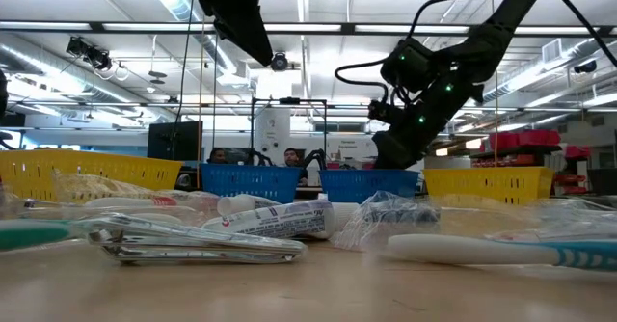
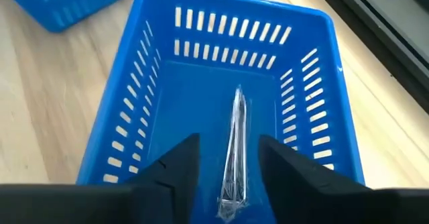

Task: Pick & Place Travel size toiletries
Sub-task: Put the blue toothbrush into the right yellow bin

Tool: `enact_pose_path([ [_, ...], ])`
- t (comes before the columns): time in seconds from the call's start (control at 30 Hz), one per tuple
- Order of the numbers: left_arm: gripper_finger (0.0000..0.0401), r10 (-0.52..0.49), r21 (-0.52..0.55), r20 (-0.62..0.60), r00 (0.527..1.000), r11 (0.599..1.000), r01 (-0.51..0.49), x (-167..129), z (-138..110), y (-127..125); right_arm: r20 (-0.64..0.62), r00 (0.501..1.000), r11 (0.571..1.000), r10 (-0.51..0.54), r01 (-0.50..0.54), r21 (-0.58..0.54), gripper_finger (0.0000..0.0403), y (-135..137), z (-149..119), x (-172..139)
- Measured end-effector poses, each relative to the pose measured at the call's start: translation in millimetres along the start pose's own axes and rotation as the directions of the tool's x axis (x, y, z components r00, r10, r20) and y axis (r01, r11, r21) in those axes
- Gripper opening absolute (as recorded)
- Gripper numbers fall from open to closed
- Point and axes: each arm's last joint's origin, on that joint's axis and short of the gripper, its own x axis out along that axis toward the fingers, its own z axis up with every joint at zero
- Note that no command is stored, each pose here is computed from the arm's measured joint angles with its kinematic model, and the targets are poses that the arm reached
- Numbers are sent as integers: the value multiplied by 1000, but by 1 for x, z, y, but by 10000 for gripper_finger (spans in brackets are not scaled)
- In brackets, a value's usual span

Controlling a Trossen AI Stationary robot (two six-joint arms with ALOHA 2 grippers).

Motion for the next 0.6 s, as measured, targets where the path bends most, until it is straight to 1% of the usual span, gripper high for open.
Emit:
enact_pose_path([
  [0.13,116,-68,-2,34,997,998,68,-1,3,-6,29,999,1000,19,-18,-10,194,5,5,-8],
  [0.2,116,-81,5,52,995,997,80,-2,5,-9,58,998,999,31,-29,-28,201,8,9,-16],
  [0.33,116,-84,9,45,995,996,84,-3,3,-11,135,989,998,60,-55,-43,205,15,21,-37],
  [0.43,116,-90,18,46,995,996,89,-4,2,-15,176,980,995,93,-86,-47,201,22,27,-54],
  [0.53,116,-110,34,66,992,994,108,-11,2,-18,185,962,979,202,-190,-78,195,31,29,-69],
  [0.6,116,-128,38,106,986,991,124,-20,4,-18,176,936,952,305,-291,-99,193,38,28,-77],
])
